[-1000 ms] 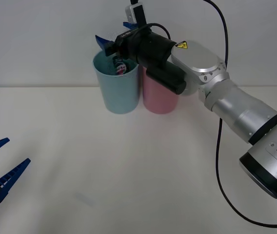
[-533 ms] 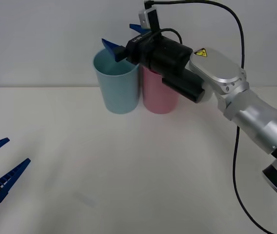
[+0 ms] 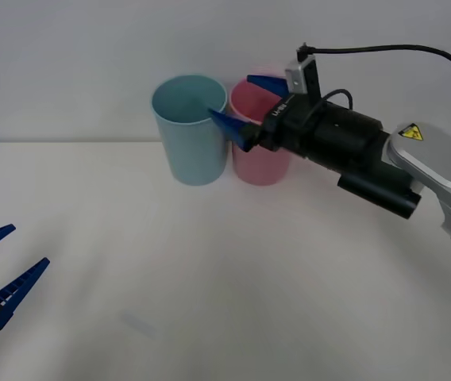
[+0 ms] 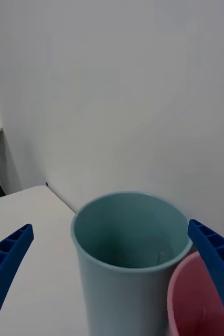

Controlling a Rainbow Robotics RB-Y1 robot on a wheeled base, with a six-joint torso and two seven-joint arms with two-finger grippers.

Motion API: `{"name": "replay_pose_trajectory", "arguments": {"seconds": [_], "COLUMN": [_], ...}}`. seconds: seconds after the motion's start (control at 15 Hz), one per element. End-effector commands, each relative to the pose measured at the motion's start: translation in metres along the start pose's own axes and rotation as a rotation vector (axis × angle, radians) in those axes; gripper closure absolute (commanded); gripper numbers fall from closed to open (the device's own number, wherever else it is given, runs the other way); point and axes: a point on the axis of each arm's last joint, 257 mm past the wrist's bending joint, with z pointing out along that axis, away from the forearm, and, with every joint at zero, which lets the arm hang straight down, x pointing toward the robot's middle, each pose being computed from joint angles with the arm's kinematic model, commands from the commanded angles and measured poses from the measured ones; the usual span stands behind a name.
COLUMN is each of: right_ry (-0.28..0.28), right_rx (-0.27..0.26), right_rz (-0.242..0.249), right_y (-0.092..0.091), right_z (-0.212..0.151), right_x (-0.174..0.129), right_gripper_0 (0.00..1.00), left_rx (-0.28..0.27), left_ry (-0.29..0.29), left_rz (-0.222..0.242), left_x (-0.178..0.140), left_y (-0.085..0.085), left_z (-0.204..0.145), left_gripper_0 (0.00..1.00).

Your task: Grasp the object on the table and drop it into the matching bin: aluminum can to the light blue bin, PET bottle to the pink bin.

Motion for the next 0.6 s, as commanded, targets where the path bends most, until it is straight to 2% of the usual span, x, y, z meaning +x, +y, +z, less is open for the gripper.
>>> {"name": "replay_pose_trajectory", "arguments": {"seconds": [0.07,0.33,0.6], "right_ry": [0.014,0.045,0.068], "right_rx": [-0.019,-0.038,-0.074], "right_rz": [-0.010,-0.038,-0.066], "right_y": [0.013,0.022,0.023], "right_z": [-0.049,-0.102,-0.149], "right_x": [0.005,0.015,0.028], "right_gripper_0": [0.00,0.00,0.00], "left_rx": [0.000,0.000,0.000], "left_ry": [0.000,0.000,0.000], "left_rz": [0.000,0.000,0.000], "left_x": [0.000,0.000,0.000], "left_y": [0.000,0.000,0.000], "left_z": [0.000,0.000,0.000], "left_gripper_0": [0.00,0.00,0.00]}}
